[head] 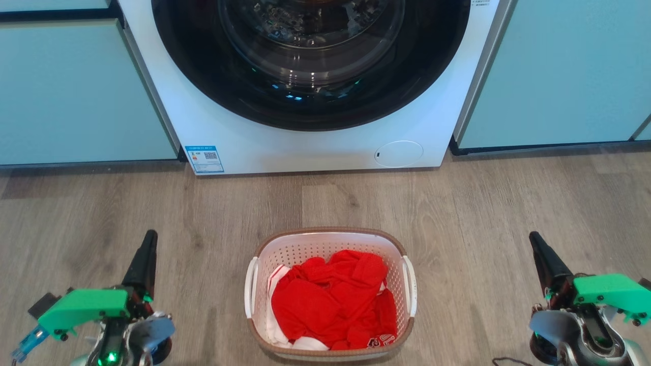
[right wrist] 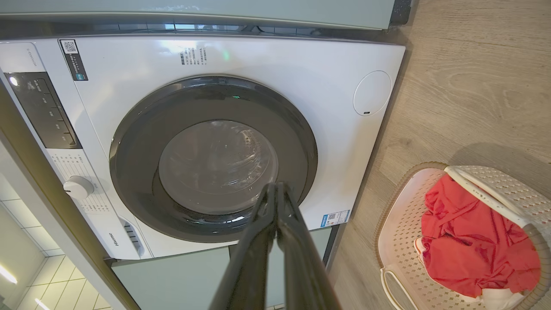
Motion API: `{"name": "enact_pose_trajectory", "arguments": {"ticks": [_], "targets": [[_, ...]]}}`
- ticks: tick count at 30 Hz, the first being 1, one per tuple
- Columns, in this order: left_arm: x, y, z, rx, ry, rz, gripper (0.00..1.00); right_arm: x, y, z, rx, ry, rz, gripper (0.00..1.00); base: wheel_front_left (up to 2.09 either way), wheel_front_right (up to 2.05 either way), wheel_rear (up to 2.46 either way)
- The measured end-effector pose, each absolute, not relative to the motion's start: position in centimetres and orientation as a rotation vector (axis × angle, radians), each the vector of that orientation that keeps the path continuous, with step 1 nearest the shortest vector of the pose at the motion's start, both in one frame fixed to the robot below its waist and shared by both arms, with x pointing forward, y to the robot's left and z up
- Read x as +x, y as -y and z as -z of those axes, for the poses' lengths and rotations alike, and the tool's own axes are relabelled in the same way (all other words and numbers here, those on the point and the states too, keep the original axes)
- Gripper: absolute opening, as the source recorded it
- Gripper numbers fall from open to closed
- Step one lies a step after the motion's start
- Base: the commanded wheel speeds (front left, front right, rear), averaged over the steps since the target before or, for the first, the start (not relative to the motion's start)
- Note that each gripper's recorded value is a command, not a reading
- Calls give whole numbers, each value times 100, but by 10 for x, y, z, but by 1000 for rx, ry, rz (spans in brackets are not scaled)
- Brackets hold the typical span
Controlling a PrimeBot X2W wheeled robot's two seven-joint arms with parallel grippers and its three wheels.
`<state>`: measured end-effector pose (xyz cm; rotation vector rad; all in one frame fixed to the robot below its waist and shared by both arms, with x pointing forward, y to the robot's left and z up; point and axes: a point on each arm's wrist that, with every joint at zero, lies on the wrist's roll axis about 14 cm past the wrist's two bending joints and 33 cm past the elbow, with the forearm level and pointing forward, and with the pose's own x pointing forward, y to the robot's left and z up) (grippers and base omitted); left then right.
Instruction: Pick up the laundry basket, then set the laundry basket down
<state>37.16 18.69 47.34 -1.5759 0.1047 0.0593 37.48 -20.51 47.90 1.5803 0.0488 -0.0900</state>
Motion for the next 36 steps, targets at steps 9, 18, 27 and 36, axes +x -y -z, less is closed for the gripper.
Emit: {"name": "enact_pose_trajectory", "arguments": {"ticks": [9,18,27,36], "targets": [[372,-187,-473,-1577,-103,-60,0,375,205,-479,1581,-49,89,0,0,0,0],[372,-187,-474,-1578,-104,-59,0,375,206,-479,1582,-47,91,0,0,0,0],[372,-189,-474,-1579,-101,-61,0,375,206,-479,1582,-46,92,0,0,0,0],[372,-191,-474,-1580,-95,-66,0,375,207,-479,1583,-46,92,0,0,0,0]]}}
